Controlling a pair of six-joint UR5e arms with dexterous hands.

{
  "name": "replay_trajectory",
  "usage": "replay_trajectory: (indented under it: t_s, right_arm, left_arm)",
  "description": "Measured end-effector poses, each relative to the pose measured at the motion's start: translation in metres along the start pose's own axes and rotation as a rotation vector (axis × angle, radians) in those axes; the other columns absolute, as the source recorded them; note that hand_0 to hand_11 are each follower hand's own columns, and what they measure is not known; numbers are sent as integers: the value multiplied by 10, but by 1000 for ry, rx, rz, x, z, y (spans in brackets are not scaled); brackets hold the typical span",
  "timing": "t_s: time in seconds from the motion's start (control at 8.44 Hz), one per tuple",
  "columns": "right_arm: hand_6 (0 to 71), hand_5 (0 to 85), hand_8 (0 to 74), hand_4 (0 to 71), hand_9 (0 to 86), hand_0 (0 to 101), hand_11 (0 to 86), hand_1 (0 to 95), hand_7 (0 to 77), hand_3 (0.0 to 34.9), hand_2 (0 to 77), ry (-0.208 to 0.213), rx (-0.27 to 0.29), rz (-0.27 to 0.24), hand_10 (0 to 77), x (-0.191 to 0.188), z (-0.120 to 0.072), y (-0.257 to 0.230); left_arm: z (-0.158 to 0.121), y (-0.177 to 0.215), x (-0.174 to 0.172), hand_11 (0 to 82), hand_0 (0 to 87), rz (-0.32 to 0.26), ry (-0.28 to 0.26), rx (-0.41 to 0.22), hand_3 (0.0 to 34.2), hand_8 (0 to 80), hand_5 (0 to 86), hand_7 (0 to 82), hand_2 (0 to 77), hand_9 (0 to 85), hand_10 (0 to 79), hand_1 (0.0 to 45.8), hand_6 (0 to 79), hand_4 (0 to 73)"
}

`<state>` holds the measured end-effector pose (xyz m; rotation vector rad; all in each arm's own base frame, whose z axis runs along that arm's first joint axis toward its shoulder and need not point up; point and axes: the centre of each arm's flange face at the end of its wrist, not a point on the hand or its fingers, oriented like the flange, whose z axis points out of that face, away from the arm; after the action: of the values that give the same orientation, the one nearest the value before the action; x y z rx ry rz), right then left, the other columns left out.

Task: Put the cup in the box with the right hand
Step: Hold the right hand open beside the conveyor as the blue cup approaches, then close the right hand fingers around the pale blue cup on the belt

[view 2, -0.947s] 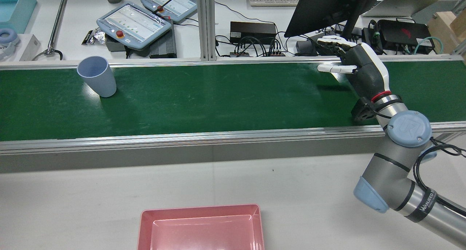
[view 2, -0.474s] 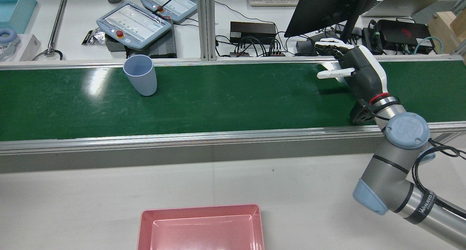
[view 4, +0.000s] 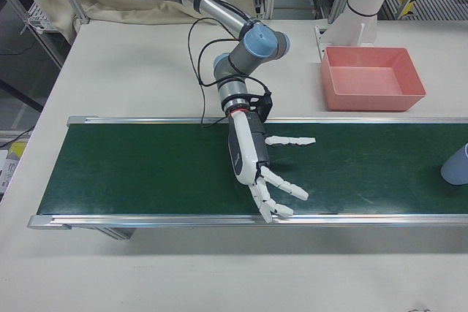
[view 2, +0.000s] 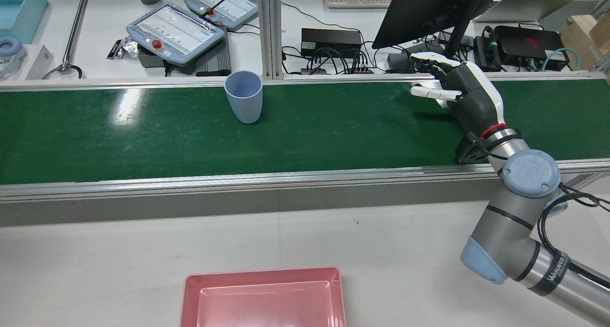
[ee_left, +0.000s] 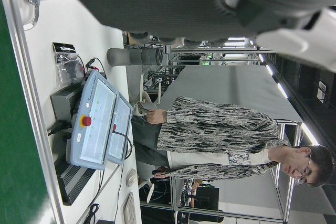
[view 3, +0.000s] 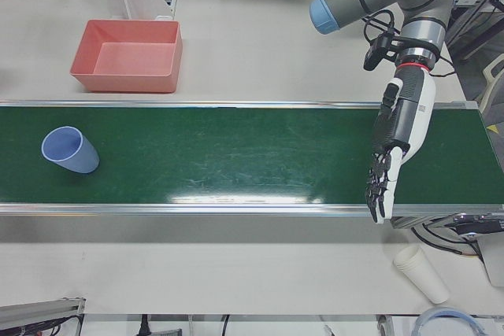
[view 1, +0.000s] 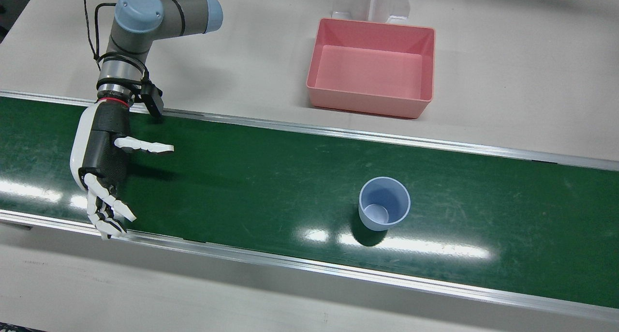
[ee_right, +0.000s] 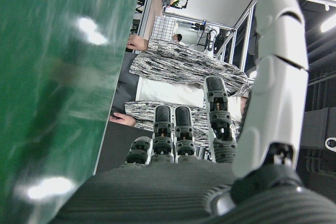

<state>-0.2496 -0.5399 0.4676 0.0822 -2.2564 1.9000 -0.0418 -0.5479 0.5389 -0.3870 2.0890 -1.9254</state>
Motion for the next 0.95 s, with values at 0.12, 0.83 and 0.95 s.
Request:
replay_trajectory:
  t_s: [0.12, 0.83, 0.95]
  right_arm:
    - [87, 76, 153, 153, 240, 576, 104, 229, 322, 0, 109, 3, -1, 1, 55, 2, -1, 1]
    - [87, 76, 153, 185, 240, 567, 87, 191, 322, 0, 93, 27, -5, 3, 44, 15, -6, 4]
    - [87, 82, 153, 229, 240, 586, 87, 136, 322, 0, 65, 29, -5, 2, 44, 16, -6, 4]
  left_arm:
    - [0, 0, 0, 0, 0, 0, 0, 0, 0, 0, 5, 5, 5, 0, 0, 5, 0, 11]
    - [0, 0, 0, 0, 0, 0, 0, -1, 0, 0, 5, 5, 5, 0, 0, 5, 5, 11]
    - [0, 0, 0, 0, 0, 0, 0, 0, 0, 0, 5, 5, 5, 0, 0, 5, 5, 11]
